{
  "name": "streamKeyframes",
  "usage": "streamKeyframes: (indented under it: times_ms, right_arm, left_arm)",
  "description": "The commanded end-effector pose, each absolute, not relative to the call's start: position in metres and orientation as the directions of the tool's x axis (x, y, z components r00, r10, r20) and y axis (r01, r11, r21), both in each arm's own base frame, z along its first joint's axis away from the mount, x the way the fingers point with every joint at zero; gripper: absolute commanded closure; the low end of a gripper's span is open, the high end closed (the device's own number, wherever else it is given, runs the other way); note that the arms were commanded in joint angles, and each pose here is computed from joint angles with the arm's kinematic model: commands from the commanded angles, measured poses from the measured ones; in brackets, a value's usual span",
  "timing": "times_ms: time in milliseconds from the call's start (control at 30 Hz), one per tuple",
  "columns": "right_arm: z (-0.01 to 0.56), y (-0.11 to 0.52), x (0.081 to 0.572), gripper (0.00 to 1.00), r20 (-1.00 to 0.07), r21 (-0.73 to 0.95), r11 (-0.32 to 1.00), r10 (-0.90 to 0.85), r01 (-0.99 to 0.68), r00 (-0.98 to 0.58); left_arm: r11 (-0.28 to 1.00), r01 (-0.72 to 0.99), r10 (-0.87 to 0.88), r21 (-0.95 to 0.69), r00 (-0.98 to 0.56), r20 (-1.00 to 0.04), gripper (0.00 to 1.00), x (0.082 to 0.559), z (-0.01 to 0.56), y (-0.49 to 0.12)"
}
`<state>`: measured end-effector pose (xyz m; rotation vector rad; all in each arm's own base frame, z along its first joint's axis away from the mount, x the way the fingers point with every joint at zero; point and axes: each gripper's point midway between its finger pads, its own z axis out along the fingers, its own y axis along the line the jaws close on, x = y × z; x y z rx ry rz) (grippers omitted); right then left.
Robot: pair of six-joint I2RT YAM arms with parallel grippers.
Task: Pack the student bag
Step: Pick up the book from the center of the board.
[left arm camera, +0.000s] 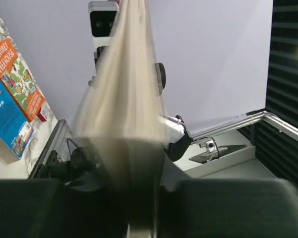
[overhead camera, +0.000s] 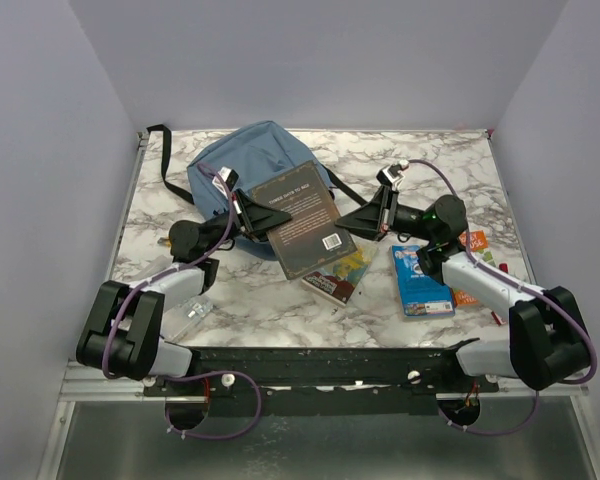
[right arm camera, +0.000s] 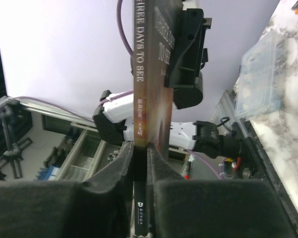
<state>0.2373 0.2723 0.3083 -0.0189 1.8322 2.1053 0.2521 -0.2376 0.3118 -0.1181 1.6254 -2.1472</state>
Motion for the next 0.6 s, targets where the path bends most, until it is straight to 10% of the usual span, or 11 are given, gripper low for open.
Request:
streamKeyframes:
  times_ms: [0, 133, 267, 567]
  right_arm:
    - [0.308, 0.27, 0.24, 0.67, -0.278, 0.946, -0.083, 0.288, -0.313, -0.917]
    - [0.295, 0.269, 0.243, 0.29, -0.268, 0.956, -0.022, 0.345, -0.293, -0.899]
    - [0.29, 0.277, 0.235, 0.12, -0.247, 0.961, -0.028, 0.372, -0.277, -0.895]
    - [0.291, 0.304, 0.225, 0.28, -0.197, 0.968, -0.043, 0.473, -0.246, -0.859]
  left_arm:
    - [-0.312, 0.416, -0.425, -0.854, -0.865, -0.266, 0.87, 0.23, 0.34, -0.229]
    - [-0.328, 0.419, -0.495, -0.847, -0.84, -0.224, 1.0, 0.238, 0.345, -0.222]
    - [-0.34, 0.423, -0.557, -0.84, -0.81, -0.182, 1.0, 0.248, 0.35, -0.217]
    - [-0.214, 0.416, -0.664, -0.884, -0.725, -0.181, 1.0, 0.272, 0.341, -0.218]
